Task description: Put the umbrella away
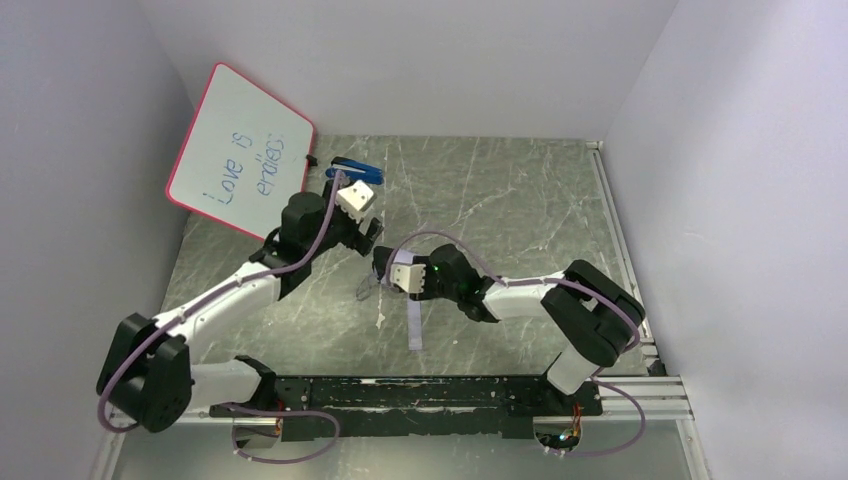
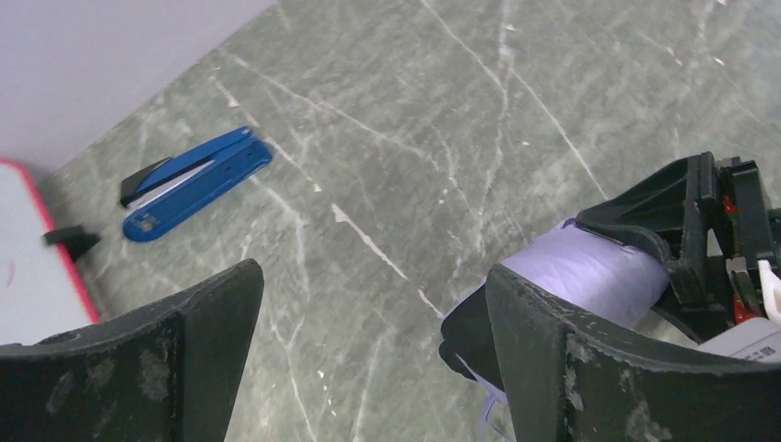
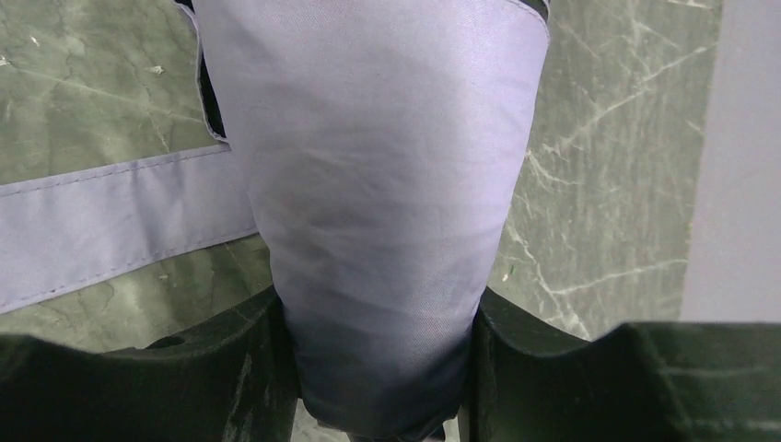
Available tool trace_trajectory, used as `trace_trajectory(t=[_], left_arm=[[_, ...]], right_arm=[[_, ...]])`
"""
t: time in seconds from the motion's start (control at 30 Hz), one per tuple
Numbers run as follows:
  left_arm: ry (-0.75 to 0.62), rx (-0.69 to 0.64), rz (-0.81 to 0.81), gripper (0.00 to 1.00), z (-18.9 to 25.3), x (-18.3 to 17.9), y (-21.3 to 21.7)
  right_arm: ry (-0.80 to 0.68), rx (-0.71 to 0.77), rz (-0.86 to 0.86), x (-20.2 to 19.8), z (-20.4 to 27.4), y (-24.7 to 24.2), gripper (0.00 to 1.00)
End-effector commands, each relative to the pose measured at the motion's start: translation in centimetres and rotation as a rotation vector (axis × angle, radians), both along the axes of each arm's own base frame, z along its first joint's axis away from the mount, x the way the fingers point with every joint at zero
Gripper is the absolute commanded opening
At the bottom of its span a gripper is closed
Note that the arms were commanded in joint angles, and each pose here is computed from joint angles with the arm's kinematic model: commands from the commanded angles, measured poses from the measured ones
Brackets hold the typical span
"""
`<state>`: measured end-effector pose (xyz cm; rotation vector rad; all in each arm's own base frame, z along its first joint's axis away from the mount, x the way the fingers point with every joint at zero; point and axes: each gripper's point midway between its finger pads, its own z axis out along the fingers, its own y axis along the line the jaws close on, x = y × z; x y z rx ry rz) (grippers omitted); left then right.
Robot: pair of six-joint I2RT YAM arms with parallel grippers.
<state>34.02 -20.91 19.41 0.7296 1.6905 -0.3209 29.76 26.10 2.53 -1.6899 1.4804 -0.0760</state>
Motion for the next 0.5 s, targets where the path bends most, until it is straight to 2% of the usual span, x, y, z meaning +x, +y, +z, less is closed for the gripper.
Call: trace_trajectory(t=[0.0, 0.27, 0.47], left_arm=[[0.031, 0.05, -0.234, 0.94, -0.5, -0.4, -2.4], [0.192, 0.18, -0.654, 0.9, -4.7, -2.8, -5.3], [0.317, 0.225, -0.878, 0.91, -7.7, -4.4, -6.2]], right_arm=[[0.094, -0.276, -0.08, -3.4, -6.7, -6.0, 0.17], [-0.006, -0.298, -0.1, -3.8, -6.4, -6.1, 0.18], [-0.073, -0.323, -0.144, -3.6, -6.1, -6.6, 0.18]])
